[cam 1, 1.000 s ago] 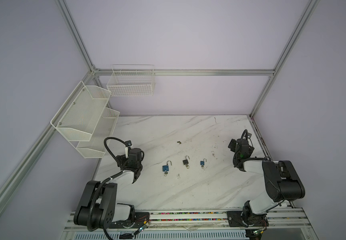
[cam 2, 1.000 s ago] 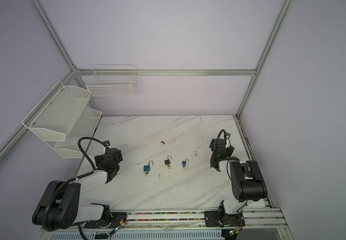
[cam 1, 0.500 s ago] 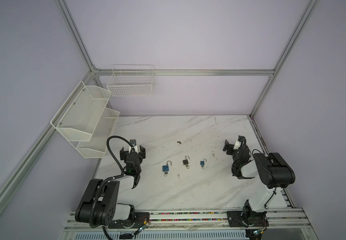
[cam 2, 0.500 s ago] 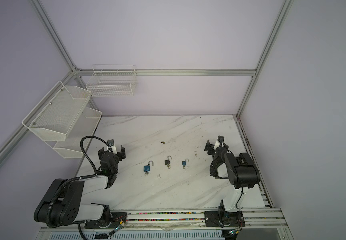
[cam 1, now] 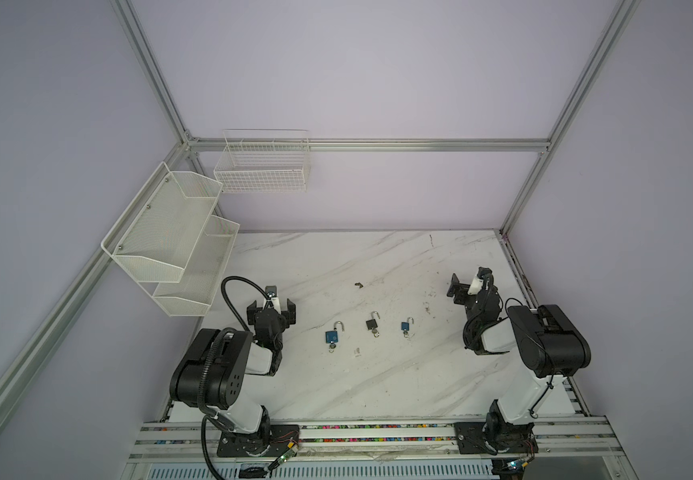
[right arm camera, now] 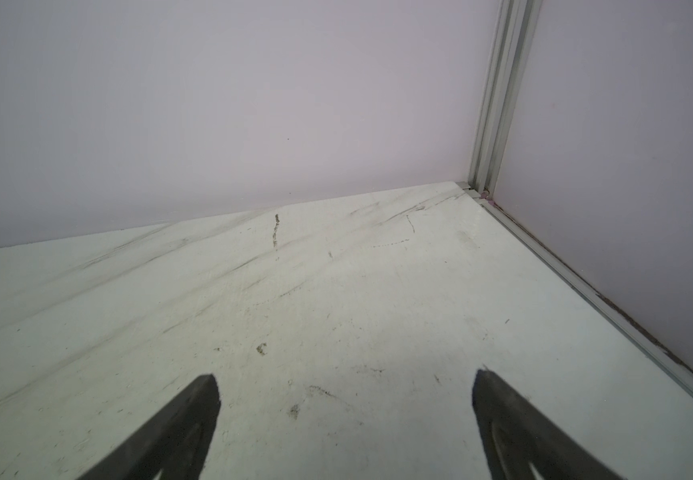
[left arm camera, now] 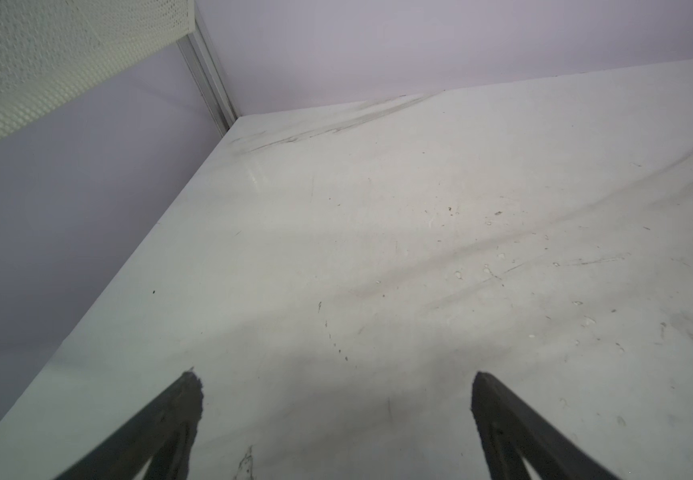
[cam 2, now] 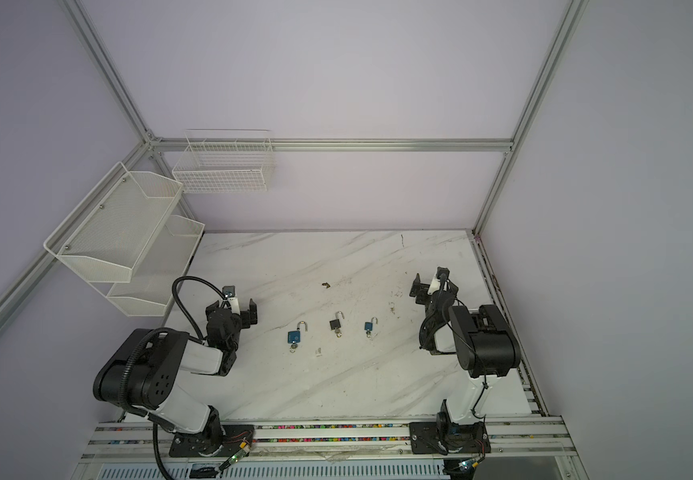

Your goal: Unlock with the key

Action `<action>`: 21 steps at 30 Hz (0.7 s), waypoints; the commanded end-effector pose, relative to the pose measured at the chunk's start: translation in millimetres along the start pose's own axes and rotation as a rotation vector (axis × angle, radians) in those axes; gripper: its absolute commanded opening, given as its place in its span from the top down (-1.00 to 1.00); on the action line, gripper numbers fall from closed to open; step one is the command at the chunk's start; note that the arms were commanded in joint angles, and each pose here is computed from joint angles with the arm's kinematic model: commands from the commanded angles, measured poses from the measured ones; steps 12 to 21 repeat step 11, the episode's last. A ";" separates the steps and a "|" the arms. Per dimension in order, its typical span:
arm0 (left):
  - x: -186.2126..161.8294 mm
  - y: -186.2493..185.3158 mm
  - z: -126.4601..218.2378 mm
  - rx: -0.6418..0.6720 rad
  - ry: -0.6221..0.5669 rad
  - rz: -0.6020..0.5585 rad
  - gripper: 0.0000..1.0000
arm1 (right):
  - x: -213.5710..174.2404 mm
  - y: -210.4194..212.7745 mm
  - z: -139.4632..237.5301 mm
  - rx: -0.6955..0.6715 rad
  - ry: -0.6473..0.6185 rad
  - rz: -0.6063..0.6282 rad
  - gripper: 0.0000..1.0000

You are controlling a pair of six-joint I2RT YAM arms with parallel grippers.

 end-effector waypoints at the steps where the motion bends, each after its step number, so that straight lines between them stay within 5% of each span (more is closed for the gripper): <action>1: 34.0 2.7 -12.7 -0.016 -0.061 0.091 -1.00 | 18.4 -0.5 -0.2 -0.011 -0.066 0.013 -0.95; 21: 34.1 2.7 -11.6 -0.019 -0.066 0.089 -1.00 | 18.1 10.4 -2.2 0.048 -0.063 0.038 -0.95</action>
Point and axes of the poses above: each gripper's point midway between its finger pads, its own z axis back along the fingers, its own y axis along the line the jaws close on, x = y × z, the point moved 1 cm from there along z, back along the fingers, and after that the axes turned 9 degrees about z, right-handed, at the moved point
